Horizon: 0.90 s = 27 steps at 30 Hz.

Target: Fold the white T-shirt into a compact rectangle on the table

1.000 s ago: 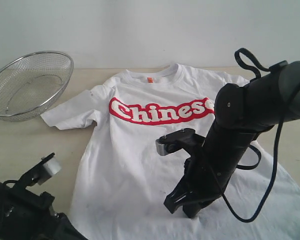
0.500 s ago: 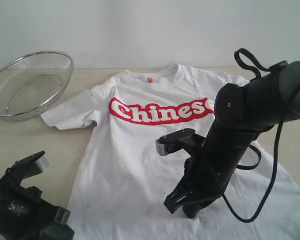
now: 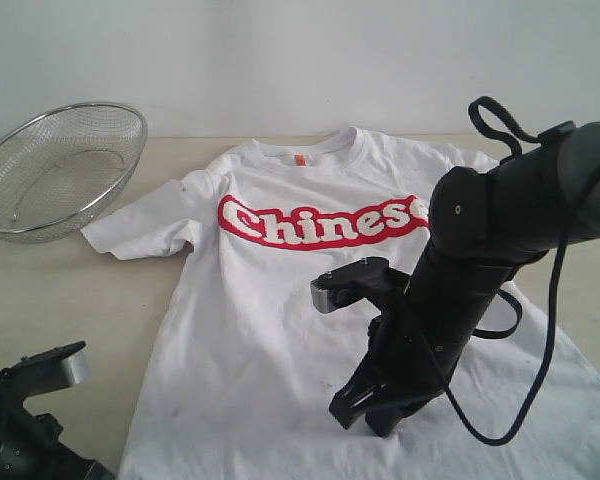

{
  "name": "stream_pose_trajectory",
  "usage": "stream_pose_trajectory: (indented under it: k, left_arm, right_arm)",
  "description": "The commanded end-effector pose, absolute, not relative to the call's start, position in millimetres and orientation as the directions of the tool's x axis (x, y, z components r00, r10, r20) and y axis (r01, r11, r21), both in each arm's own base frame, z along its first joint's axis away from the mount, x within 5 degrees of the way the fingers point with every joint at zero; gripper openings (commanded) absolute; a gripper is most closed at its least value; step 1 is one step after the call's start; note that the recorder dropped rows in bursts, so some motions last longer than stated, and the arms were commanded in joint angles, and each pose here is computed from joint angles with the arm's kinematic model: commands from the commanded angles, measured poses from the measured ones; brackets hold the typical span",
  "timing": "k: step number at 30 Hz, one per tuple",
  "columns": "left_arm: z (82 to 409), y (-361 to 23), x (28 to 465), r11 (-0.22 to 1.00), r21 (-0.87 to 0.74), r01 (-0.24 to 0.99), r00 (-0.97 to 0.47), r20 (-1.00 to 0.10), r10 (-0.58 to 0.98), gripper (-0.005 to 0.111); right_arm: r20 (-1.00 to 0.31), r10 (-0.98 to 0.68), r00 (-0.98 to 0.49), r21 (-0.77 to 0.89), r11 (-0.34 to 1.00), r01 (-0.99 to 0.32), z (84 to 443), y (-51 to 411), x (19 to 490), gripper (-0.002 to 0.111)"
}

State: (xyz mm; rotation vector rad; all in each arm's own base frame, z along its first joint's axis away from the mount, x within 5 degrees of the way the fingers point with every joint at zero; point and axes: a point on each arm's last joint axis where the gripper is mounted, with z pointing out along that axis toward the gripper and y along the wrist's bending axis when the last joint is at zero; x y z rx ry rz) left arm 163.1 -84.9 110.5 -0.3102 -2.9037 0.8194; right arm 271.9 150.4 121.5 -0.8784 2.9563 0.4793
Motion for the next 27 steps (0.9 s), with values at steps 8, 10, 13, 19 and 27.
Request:
stream_pose_trajectory:
  k: [8,10,13,19,27]
  left_arm:
    - [113.1,-85.6,166.1,0.830,-0.522,0.198,-0.968,0.028,0.249,0.049]
    - [113.3,-85.6,166.4,0.837,-0.520,0.171,-0.973,0.043,0.225,0.060]
    - [113.4,-85.9,166.8,0.839,-0.522,0.155,-0.977,0.046,0.210,0.064]
    - [115.0,-93.5,169.7,0.802,-0.593,0.066,-0.990,0.064,0.129,0.063]
    - [105.7,-95.7,168.6,0.792,-0.611,0.020,-0.984,0.129,0.124,0.063]
  right_arm:
    - [-0.099,-0.552,-0.828,0.283,0.782,-0.555,119.9,149.6,270.6,0.000]
    - [-0.099,-0.552,-0.828,0.283,0.782,-0.555,119.9,149.6,270.6,0.000]
    - [-0.099,-0.552,-0.828,0.283,0.782,-0.555,119.9,149.6,270.6,0.000]
    - [-0.102,-0.551,-0.828,0.281,0.783,-0.556,119.9,149.6,270.9,0.000]
    - [-0.107,-0.559,-0.822,0.279,0.777,-0.565,119.9,149.6,271.1,0.000]
